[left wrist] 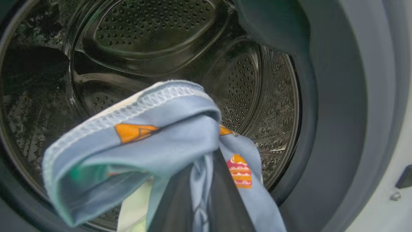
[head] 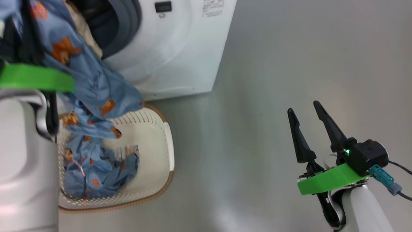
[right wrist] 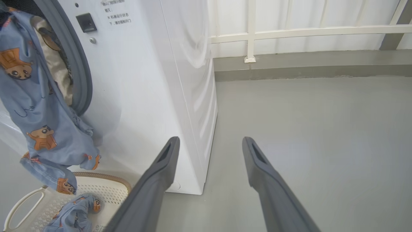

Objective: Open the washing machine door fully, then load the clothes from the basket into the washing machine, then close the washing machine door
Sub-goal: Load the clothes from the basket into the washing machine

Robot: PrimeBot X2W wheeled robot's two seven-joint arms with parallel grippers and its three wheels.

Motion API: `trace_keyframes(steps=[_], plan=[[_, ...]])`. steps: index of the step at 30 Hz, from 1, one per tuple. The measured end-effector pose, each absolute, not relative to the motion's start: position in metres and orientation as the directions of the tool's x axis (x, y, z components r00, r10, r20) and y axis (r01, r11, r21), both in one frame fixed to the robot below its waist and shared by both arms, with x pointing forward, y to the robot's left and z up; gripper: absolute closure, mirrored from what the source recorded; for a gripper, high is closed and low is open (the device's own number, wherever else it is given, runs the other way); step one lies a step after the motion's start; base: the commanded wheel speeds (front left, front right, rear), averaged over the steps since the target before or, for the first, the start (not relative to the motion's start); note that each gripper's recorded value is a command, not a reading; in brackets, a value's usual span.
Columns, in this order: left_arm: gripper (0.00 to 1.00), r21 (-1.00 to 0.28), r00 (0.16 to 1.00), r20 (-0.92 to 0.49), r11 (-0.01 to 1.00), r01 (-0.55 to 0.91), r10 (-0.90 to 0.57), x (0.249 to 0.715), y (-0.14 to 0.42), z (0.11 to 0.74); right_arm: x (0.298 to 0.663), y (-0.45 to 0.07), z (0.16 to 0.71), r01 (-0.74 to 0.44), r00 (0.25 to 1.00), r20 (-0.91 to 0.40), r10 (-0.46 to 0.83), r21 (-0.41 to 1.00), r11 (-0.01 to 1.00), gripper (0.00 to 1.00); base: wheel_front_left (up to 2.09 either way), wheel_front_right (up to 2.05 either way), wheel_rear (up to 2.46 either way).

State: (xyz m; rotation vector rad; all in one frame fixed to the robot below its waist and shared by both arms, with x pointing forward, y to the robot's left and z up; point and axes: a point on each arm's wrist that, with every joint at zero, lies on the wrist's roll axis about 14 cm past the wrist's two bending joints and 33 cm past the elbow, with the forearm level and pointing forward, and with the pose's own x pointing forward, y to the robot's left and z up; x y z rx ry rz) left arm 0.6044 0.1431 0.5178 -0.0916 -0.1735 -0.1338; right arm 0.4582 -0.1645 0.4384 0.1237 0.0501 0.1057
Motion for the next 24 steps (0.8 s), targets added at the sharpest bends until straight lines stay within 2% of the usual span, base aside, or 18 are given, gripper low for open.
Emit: trace_keyframes(steps=[13, 19, 24], plan=[[1.00, -0.075, 0.992, -0.021, 0.990, 0.119, -0.121, 0.682, 0.150, 0.442, 0.470, -0.175, 0.382, -0.063, 0.983, -0.161, 0.084, 0.134, 0.989, 0.00, 0.00, 0.00, 0.00], [1.00, -0.117, 0.981, -0.137, 0.986, 0.121, -0.137, 0.710, 0.145, 0.407, 0.465, -0.183, 0.356, -0.032, 0.973, -0.224, 0.061, 0.131, 0.991, 0.00, 0.00, 0.00, 0.00], [1.00, -0.143, 0.972, -0.174, 0.980, 0.136, -0.161, 0.725, 0.138, 0.391, 0.466, -0.188, 0.345, -0.018, 0.968, -0.245, 0.049, 0.128, 0.992, 0.00, 0.00, 0.00, 0.00]])
